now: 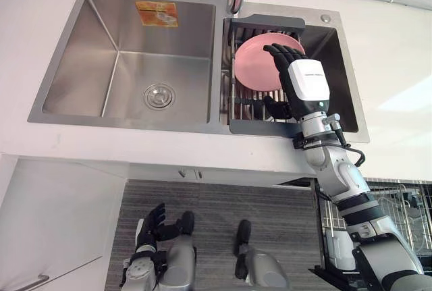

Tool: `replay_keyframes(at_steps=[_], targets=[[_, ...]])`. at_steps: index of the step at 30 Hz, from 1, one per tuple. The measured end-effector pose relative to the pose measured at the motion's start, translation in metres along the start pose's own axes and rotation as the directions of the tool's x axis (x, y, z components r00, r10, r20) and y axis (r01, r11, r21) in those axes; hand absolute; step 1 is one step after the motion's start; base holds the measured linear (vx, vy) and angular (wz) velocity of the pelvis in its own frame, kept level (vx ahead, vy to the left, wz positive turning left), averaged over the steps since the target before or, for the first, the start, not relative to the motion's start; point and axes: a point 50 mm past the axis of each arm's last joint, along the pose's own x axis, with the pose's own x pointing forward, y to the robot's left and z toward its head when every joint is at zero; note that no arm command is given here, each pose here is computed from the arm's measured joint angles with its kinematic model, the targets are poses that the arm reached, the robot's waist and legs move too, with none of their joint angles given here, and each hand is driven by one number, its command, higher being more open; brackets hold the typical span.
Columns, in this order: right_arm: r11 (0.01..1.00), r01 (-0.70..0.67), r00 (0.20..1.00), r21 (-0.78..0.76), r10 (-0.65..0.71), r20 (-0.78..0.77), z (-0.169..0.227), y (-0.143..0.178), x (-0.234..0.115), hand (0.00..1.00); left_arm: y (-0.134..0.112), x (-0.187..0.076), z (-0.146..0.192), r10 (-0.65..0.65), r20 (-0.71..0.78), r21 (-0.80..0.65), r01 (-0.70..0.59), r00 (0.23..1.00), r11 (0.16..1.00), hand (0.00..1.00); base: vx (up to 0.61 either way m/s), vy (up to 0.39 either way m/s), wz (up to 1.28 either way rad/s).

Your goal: Walk over to the sink, pick up the cup, carry it to the dishwasher, place the cup inside the dishwasher, then close the dishwasher door

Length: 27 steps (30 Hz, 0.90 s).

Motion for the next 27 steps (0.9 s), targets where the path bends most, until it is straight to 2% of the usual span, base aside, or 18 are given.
replay_keyframes(at_steps=[9, 10, 16, 20, 27], targets=[[0.999, -0.026, 1.0, -0.038, 0.025, -0.016, -0.004, 0.003, 0.02, 0.9, 0.001, 0.0, 0.0, 0.009, -0.001, -0.025, -0.009, 1.0, 1.0, 0.9, -0.06, -0.02, 0.0], [0.999, -0.023, 0.999, -0.044, 0.022, -0.024, -0.005, 0.002, 0.023, 0.3, 0.001, 0.0, 0.0, 0.01, -0.002, -0.032, -0.01, 1.0, 0.999, 0.9, -0.09, -0.021, -0.02], [0.997, -0.031, 0.995, -0.067, 0.025, -0.096, -0.017, -0.001, 0.038, 0.3, 0.001, 0.001, 0.001, 0.015, 0.0, -0.045, -0.015, 1.0, 0.999, 0.9, -0.07, -0.016, 0.01], [1.0, -0.006, 0.992, -0.018, 0.004, -0.125, -0.02, -0.012, 0.053, 0.3, 0.0, 0.002, 0.004, 0.023, 0.011, -0.067, -0.022, 1.0, 0.997, 0.9, -0.09, -0.032, -0.05], [0.999, 0.032, 0.996, 0.027, -0.029, -0.083, -0.013, -0.024, 0.062, 0.3, 0.0, 0.004, 0.009, 0.031, 0.025, -0.087, -0.029, 0.999, 0.996, 0.9, -0.1, -0.063, 0.03]])
